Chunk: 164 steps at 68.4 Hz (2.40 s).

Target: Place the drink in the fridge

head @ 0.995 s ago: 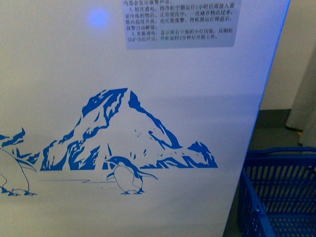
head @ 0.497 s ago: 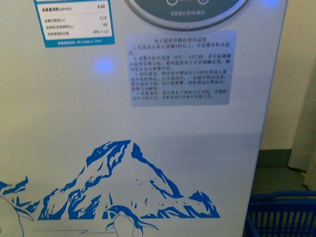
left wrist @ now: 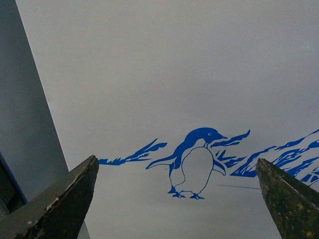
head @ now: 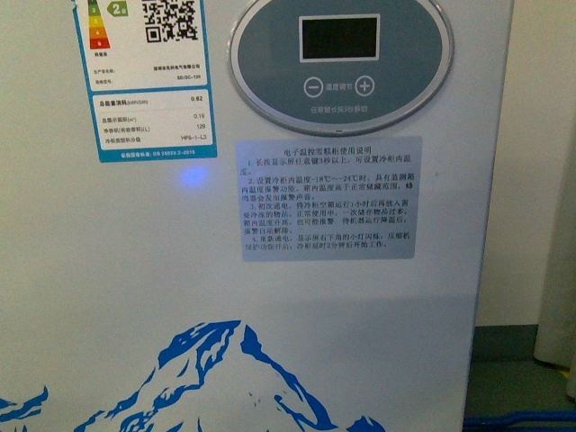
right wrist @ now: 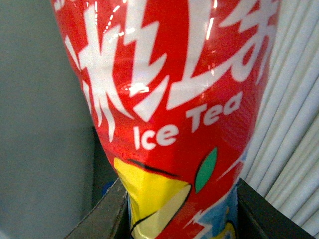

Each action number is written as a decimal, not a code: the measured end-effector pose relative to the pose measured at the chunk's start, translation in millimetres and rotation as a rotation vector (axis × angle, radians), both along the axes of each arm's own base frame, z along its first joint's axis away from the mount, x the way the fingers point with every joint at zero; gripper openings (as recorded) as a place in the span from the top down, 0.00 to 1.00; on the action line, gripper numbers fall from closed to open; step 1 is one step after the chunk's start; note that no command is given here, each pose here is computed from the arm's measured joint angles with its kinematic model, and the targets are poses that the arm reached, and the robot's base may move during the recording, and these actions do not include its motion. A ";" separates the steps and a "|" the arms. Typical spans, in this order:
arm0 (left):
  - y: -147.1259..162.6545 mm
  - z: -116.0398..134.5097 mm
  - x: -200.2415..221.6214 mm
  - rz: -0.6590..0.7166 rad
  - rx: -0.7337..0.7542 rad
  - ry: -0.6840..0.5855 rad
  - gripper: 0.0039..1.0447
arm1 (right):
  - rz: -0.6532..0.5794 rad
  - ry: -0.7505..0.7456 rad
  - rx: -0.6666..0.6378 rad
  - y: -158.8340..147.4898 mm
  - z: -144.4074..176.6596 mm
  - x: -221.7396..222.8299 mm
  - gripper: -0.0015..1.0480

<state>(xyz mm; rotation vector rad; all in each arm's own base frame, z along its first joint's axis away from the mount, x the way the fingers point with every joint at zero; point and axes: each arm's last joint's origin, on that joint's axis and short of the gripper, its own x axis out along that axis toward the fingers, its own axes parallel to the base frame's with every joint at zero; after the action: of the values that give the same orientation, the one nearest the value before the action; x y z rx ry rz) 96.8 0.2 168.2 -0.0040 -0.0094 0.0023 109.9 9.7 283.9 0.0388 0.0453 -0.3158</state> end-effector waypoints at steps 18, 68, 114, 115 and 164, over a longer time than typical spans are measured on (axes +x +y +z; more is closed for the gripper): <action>0.0 0.0 0.0 0.000 0.000 0.000 0.08 | -0.055 -0.060 0.006 5.6 -1.1 -10.4 0.62; 0.0 0.0 0.0 0.000 0.000 0.000 0.08 | -0.070 -0.063 -0.030 16.4 -15.8 -8.7 0.57; 0.0 0.0 0.0 0.000 0.000 0.000 0.08 | -0.072 -0.060 -0.032 16.4 -16.8 -8.6 0.62; 0.0 0.0 0.0 0.000 0.000 0.000 0.08 | -0.073 -0.061 -0.032 16.4 -16.7 -8.6 0.62; 0.0 0.0 0.0 0.000 0.000 0.000 0.08 | -0.072 -0.062 -0.031 16.5 -16.5 -8.7 0.62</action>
<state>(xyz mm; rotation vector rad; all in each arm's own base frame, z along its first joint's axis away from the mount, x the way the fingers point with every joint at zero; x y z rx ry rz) 96.8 0.2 168.2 -0.0040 -0.0094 0.0023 101.2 26.1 267.4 0.0190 -0.0225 -0.3868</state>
